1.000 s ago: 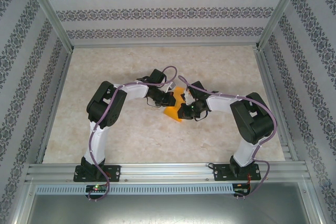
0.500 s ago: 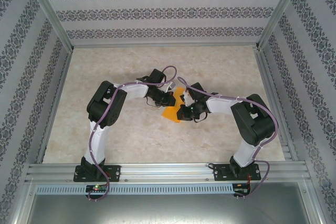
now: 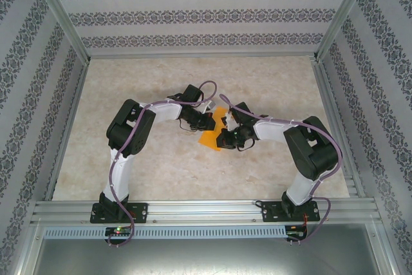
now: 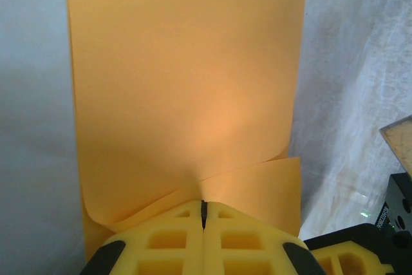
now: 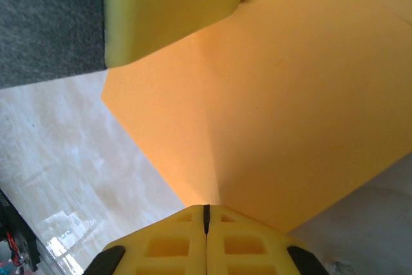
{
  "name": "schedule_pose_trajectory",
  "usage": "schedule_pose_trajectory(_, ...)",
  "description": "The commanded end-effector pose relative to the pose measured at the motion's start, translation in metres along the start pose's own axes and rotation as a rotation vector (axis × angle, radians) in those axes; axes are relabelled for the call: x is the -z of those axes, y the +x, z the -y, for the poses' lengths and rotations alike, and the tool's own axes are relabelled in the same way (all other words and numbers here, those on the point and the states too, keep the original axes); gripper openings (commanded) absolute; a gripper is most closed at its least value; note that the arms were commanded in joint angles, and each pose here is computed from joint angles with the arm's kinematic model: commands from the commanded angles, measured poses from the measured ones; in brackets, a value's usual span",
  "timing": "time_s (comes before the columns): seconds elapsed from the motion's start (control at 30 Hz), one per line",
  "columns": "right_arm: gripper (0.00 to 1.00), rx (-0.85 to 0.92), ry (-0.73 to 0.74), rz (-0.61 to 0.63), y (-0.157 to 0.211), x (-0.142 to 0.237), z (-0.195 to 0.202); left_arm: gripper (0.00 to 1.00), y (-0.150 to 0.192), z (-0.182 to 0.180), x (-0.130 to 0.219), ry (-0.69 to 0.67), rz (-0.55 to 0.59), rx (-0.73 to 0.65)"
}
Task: Fold a paper plane with a square sheet of paper (pick it up from the middle)
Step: Fold the triangle a second time at the center of the table.
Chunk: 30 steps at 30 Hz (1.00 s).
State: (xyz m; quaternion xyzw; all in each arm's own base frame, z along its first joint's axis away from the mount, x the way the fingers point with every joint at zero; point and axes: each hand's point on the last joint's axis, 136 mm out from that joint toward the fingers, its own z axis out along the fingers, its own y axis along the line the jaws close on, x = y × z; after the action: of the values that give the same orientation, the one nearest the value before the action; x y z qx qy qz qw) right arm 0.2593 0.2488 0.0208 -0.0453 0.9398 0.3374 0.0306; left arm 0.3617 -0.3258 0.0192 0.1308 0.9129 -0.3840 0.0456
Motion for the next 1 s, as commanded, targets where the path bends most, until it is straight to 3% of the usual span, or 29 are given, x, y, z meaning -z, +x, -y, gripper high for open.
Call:
schedule_pose_trajectory(0.0,0.06,-0.016,-0.009,-0.044,0.015,-0.007,0.002,0.04,0.042,-0.065,-0.021,-0.18,-0.122,0.107)
schedule_pose_trajectory(0.97,0.05,-0.049,0.057,-0.092,0.059,-0.007,0.019,0.04,0.043,-0.071,-0.02,-0.196,-0.138,0.113)
